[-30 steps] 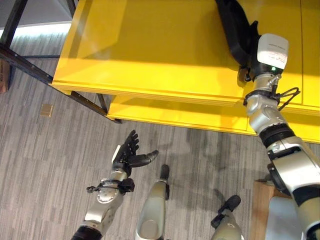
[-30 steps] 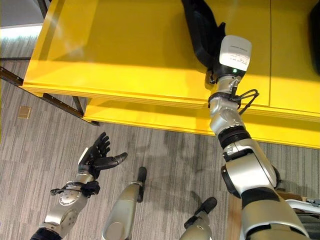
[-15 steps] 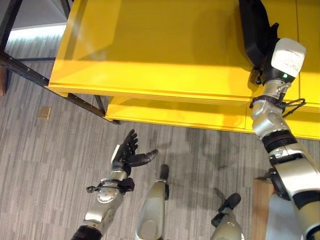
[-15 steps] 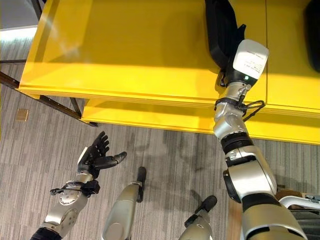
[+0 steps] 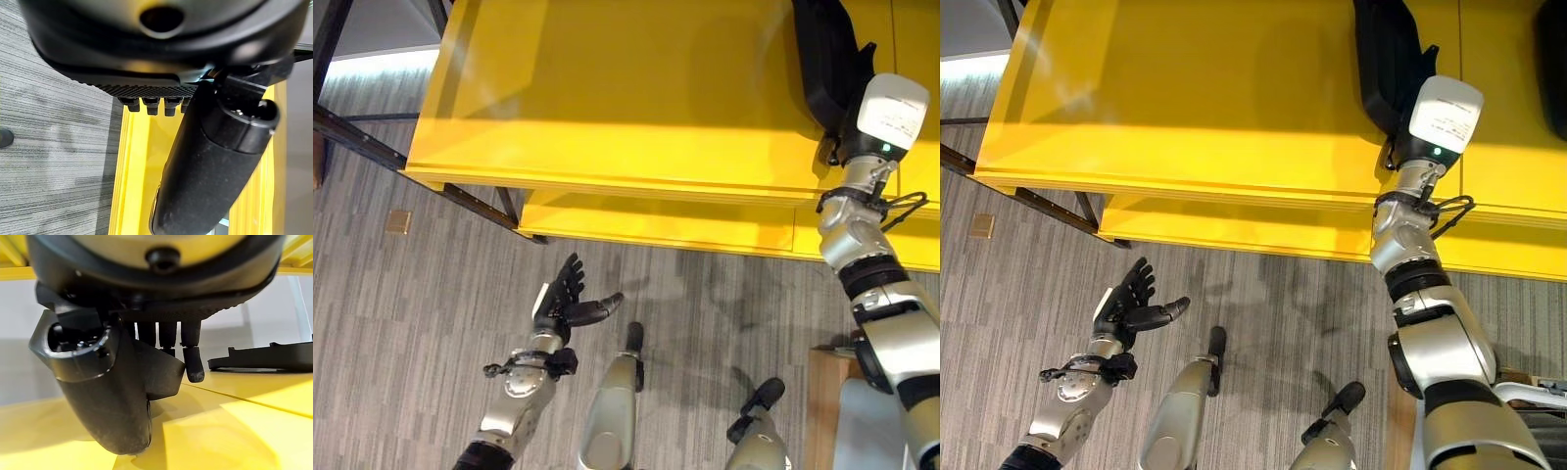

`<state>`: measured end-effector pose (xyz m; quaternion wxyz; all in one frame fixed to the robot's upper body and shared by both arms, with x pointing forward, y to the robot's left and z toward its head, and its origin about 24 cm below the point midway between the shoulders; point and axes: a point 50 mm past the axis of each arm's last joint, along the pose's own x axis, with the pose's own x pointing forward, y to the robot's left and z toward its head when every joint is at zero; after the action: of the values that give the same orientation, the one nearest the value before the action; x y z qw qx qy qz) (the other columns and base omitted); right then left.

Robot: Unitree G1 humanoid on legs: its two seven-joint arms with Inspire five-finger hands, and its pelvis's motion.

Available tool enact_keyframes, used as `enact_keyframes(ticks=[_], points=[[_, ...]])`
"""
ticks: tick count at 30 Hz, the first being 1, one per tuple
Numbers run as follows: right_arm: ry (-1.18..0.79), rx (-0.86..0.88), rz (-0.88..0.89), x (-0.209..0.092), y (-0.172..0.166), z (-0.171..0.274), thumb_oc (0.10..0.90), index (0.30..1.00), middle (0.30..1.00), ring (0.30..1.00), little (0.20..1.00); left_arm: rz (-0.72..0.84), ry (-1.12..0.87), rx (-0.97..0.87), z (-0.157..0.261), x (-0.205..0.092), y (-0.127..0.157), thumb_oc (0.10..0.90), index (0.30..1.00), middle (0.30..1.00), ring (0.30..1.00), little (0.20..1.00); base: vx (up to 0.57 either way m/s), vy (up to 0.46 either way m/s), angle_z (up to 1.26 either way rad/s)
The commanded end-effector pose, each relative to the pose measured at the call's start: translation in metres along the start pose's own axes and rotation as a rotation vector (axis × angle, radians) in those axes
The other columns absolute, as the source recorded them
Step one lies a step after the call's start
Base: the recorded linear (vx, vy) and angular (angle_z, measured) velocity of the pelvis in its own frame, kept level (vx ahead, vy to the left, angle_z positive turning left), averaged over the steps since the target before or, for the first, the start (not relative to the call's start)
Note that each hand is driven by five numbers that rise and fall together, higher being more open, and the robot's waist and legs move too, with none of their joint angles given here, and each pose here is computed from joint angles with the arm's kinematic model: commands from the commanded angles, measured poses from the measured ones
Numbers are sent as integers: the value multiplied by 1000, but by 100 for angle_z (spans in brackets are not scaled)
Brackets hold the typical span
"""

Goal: Move parts from the plastic box to the shelf.

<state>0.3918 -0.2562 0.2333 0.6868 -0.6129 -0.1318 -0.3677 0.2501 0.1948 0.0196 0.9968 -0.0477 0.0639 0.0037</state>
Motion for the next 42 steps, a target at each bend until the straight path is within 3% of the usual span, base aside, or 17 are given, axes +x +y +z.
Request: enact_keyframes(ticks=[1, 9, 21, 32, 37, 42], points=[[-49, -121, -121, 29, -42, -20, 900, 1000, 1000, 1000, 1000, -31, -183, -1, 30, 0, -3, 900, 1000, 1000, 1000, 1000, 9, 10, -4], [-303, -39, -150, 19, -53, 31, 900, 1000, 1000, 1000, 1000, 1, -177, -10, 28, -2, 3, 900, 1000, 1000, 1000, 1000, 2, -3, -5], [-665, 128, -235, -21, -84, 93, 900, 1000, 1000, 1000, 1000, 32, -167, -9, 26, -6, 9, 900, 1000, 1000, 1000, 1000, 3, -1, -4], [-708, 301, -291, -41, -101, 93, 900, 1000, 1000, 1000, 1000, 65, -169, -4, 27, -9, 13, 900, 1000, 1000, 1000, 1000, 0, 0, 0], [-649, 560, -304, -51, -109, 84, 900, 1000, 1000, 1000, 1000, 84, -157, -15, 23, -10, 13, 900, 1000, 1000, 1000, 1000, -3, 1, -2], [-611, 704, -344, -55, -120, 74, 900, 1000, 1000, 1000, 1000, 98, -137, -16, 18, -13, 15, 900, 1000, 1000, 1000, 1000, -2, -2, -2]])
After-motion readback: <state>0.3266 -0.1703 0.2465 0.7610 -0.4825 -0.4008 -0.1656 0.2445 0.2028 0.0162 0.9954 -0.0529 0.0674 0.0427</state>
